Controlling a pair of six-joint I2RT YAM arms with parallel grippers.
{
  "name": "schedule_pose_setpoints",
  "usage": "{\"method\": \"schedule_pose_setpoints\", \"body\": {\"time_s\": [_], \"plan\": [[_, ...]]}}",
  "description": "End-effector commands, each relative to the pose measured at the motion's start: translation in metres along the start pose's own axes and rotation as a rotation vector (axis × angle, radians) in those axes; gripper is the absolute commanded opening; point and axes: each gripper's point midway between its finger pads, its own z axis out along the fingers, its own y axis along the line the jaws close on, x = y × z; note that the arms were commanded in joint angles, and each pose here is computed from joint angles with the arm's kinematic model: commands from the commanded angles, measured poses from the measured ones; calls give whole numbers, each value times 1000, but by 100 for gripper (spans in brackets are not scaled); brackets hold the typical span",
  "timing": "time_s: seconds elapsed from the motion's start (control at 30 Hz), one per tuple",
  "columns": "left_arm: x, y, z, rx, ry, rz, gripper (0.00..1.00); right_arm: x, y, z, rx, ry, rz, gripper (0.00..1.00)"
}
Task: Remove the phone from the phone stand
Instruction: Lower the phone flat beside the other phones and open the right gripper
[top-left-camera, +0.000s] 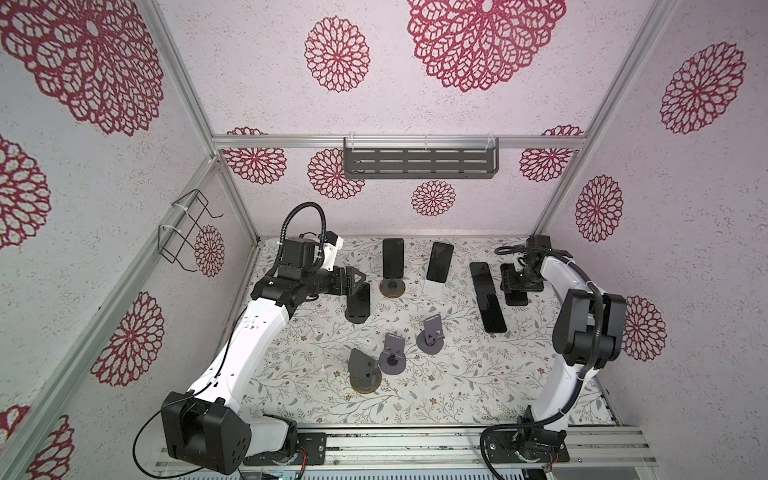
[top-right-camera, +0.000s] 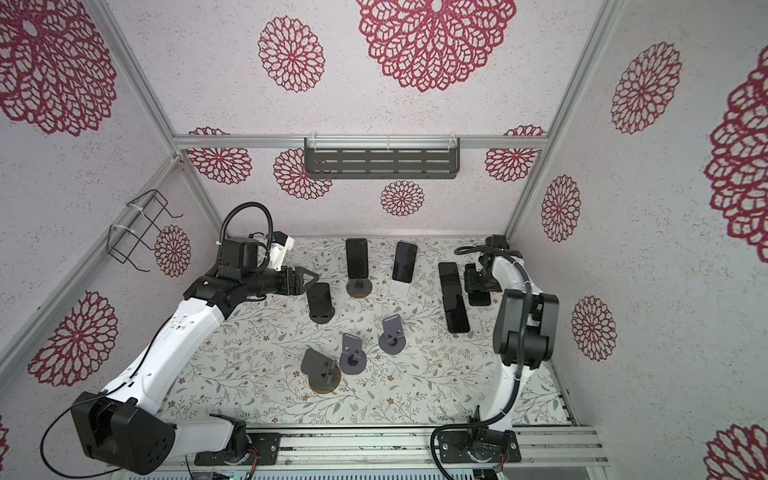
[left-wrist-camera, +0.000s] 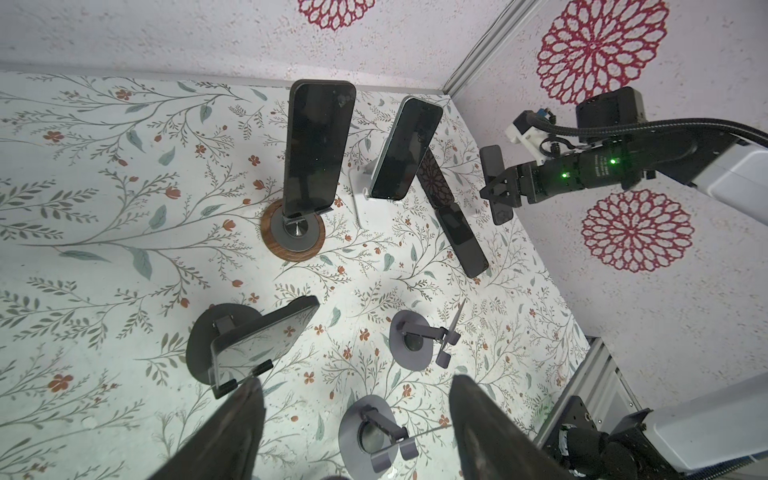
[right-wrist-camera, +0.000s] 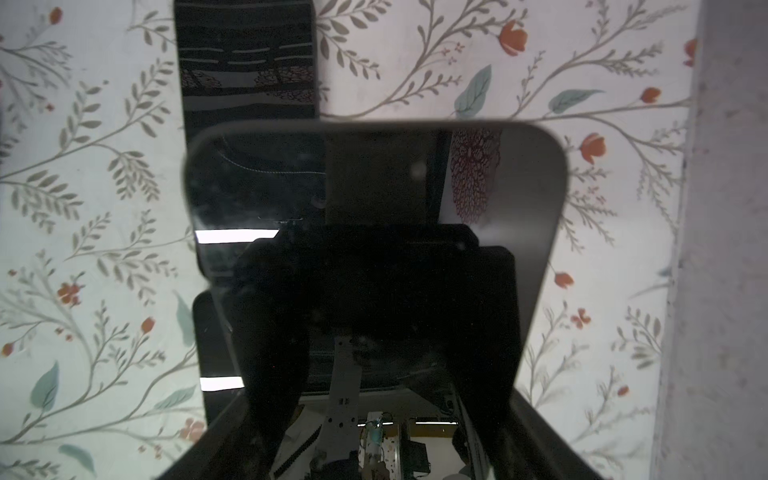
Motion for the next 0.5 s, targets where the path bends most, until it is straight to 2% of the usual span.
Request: {"method": "schedule_pose_setpoints", "body": {"time_s": [0.0, 0.2, 0.47], "plan": [[-4, 4, -3, -23, -20, 39, 74, -31, -1, -1, -16, -59, -61, 0], [-2, 7, 0, -27, -13, 50, 74, -48, -2, 24, -58, -45, -73, 0], [-1, 6, -1, -28, -9, 58, 74, -61, -3, 35, -66, -32, -73, 0]]}}
